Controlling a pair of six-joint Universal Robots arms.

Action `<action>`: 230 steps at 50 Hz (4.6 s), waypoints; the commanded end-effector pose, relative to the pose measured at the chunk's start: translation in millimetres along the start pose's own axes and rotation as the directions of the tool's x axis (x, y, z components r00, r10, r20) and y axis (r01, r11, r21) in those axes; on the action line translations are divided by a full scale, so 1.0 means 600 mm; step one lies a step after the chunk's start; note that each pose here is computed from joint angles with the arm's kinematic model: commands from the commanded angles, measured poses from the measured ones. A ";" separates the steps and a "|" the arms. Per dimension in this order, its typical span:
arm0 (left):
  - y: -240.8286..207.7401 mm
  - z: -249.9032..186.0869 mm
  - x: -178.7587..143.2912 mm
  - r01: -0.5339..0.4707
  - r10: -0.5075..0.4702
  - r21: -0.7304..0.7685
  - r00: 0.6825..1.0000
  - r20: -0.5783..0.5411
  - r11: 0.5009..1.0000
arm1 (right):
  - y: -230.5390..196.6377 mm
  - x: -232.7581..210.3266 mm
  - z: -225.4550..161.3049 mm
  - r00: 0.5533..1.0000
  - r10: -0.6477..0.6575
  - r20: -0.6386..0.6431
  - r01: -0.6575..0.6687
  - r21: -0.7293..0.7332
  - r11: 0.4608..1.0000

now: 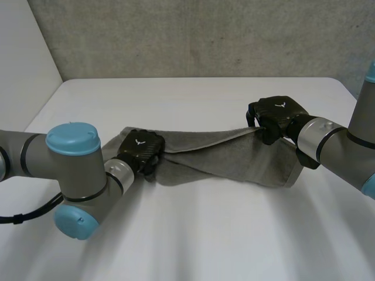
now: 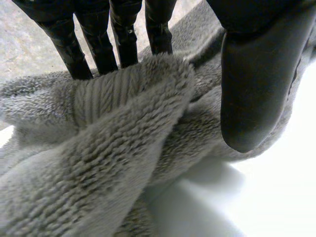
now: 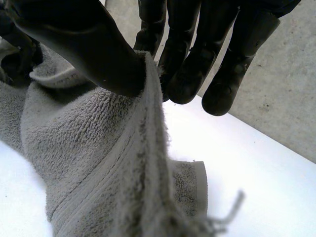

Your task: Fold the towel.

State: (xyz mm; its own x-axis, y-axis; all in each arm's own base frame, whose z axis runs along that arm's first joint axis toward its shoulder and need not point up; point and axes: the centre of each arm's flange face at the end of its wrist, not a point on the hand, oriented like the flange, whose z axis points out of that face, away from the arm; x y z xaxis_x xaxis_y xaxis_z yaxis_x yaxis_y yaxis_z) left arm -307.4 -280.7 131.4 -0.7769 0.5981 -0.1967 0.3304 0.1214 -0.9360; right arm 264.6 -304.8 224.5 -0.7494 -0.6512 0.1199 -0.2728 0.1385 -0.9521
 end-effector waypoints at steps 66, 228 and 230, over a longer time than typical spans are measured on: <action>-0.309 0.042 -0.321 0.202 -0.221 0.634 0.974 -0.051 0.746 | -0.302 0.066 0.066 0.834 -0.290 -0.469 0.507 0.444 0.739; -0.161 -0.051 -0.247 -0.005 -0.038 0.283 0.989 0.145 0.959 | -0.149 0.094 -0.029 0.943 -0.304 -0.138 0.308 0.007 0.951; -0.147 -0.030 -0.253 0.005 -0.044 0.268 0.989 0.142 0.963 | -0.138 0.088 -0.006 0.935 -0.328 -0.137 0.330 -0.010 0.944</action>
State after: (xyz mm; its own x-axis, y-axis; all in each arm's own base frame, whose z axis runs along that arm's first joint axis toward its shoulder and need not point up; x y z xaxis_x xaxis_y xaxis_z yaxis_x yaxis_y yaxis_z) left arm -204.4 -337.4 300.6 -0.8654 0.4429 -0.2345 0.1553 -0.2081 -0.9657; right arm 221.0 -328.5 353.4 -0.7483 -0.5199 0.4119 -0.4268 -0.0978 -0.8990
